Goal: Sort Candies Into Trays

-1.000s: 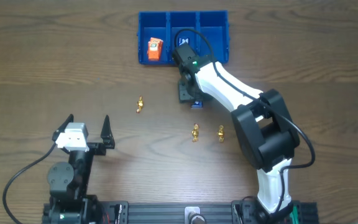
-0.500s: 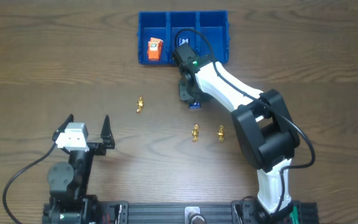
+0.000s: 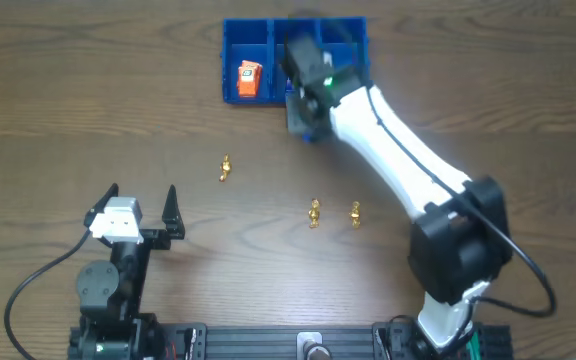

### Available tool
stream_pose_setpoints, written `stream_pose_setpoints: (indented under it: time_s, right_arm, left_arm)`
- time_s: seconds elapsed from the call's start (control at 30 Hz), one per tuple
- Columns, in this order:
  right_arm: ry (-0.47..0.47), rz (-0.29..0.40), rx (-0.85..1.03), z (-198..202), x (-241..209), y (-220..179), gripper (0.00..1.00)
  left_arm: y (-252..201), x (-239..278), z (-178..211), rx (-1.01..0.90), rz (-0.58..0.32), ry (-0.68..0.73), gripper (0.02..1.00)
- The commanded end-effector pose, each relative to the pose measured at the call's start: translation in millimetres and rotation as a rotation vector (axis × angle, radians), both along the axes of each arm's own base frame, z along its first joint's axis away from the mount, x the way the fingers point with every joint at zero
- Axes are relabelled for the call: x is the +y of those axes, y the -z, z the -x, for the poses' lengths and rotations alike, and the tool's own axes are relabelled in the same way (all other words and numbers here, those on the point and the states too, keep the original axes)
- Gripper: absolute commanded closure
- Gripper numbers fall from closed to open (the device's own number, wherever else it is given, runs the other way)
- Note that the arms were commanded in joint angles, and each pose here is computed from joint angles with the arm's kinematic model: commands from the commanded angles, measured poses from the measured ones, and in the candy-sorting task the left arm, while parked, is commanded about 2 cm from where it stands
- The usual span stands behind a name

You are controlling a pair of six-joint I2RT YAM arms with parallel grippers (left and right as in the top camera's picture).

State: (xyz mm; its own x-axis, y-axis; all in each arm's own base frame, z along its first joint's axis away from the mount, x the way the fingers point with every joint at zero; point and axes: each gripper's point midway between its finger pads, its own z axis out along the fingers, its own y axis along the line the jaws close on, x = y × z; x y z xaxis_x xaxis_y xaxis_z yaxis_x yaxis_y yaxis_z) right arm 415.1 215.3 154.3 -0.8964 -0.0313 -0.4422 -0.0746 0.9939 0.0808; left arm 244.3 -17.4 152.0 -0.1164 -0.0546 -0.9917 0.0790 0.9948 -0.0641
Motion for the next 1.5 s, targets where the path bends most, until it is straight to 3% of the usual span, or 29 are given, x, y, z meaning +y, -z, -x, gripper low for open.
stream_pose_setpoints:
  time_s: [0.03,0.17,0.37,0.57,0.97,1.1,1.13,1.2,1.33,1.5]
  right_arm:
    - [0.052,-0.038,-0.196,-52.1,-2.4,-68.2,0.858]
    - [0.065,-0.057,-0.268,-91.1,9.8,-73.0,0.807]
    - [0.089,-0.058,-0.254,-129.8,22.1,-19.9,0.801]
    - [0.105,-0.041,-0.192,-135.0,21.4,21.0,0.803]
    - [0.106,-0.013,-0.149,-133.3,19.7,45.2,0.75]
    - [0.106,-0.01,-0.145,-132.6,19.3,45.8,0.557]
    - [0.106,-0.009,-0.143,-132.1,19.1,46.1,0.441]
    - [0.102,-0.006,-0.142,-131.8,19.0,45.8,0.343]
    - [0.102,-0.009,-0.15,-130.9,16.6,24.8,0.266]
    - [0.086,-0.025,-0.183,-117.7,17.2,-33.2,0.251]
  left_arm:
    - [16.2,-2.0,1.1,0.047,-0.014,0.016,0.02]
    - [16.2,-2.0,1.1,0.047,-0.014,0.016,0.02]
    - [16.2,-2.0,1.1,0.047,-0.014,0.016,0.02]
    - [16.2,-2.0,1.1,0.047,-0.014,0.016,0.023]
    - [16.2,-2.0,1.1,0.047,-0.014,0.016,0.02]
    - [16.2,-2.0,1.1,0.047,-0.014,0.016,0.02]
    - [16.2,-2.0,1.1,0.047,-0.014,0.016,0.023]
    - [16.2,-2.0,1.1,0.047,-0.014,0.016,0.02]
    - [16.2,-2.0,1.1,0.047,-0.014,0.015,0.02]
    - [16.2,-2.0,1.1,0.047,-0.014,0.016,0.023]
